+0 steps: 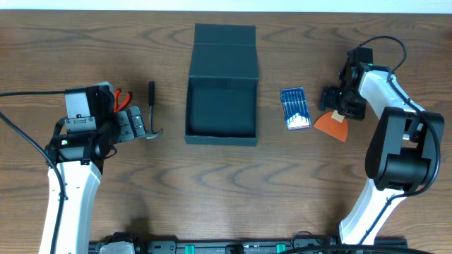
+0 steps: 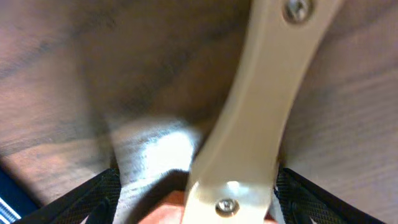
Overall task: Pack container
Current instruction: 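Close the right gripper on the scraper handle and lift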
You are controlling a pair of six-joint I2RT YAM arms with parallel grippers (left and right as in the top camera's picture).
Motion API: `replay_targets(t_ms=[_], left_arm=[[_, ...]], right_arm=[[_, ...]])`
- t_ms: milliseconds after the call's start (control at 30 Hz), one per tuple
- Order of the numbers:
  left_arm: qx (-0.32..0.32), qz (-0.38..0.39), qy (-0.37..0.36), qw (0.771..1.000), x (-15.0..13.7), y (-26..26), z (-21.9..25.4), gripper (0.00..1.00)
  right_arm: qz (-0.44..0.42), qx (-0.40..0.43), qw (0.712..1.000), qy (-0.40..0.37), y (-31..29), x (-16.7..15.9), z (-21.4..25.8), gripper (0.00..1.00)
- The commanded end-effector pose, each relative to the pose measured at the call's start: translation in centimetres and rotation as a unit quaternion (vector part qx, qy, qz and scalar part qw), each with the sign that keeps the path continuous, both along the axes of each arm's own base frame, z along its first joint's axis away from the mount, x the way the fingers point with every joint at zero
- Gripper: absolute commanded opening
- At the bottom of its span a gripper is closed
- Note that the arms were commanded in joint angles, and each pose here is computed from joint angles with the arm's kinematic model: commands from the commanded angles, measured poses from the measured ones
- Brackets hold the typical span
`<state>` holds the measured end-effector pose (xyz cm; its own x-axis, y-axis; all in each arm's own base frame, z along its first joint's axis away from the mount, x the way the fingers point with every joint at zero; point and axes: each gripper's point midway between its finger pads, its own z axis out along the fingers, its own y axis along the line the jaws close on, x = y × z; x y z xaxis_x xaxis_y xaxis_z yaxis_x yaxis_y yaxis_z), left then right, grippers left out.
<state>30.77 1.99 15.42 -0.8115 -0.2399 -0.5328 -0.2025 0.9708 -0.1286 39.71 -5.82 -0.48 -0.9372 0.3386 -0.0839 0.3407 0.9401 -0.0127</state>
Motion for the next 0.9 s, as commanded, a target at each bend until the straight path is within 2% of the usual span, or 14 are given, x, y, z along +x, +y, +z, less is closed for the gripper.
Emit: replay_targets(t_ms=[0, 300, 400, 667, 867], left_arm=[[0.01, -0.001, -0.006, 1.0, 0.4, 0.4, 0.5, 0.99], [0.01, -0.001, -0.006, 1.0, 0.4, 0.4, 0.5, 0.98], [0.01, -0.001, -0.006, 1.0, 0.4, 0.4, 0.5, 0.98], [0.01, -0.001, -0.006, 1.0, 0.4, 0.4, 0.5, 0.98], [0.01, -0.001, -0.006, 1.0, 0.4, 0.4, 0.5, 0.98]], right_arm=[[-0.059, -0.03, 0.996, 0.058, -1.5, -2.7, -2.5, 0.8], [-0.097, -0.028, 0.992, 0.071, -2.4, -3.6, -2.5, 0.82], [-0.096, -0.029, 0.993, 0.058, -2.7, -3.0, -2.5, 0.85], [-0.084, -0.031, 0.996, 0.032, -2.9, -1.6, -2.5, 0.85], [-0.083, -0.03, 0.995, 0.039, -2.8, -2.0, -2.6, 0.69]])
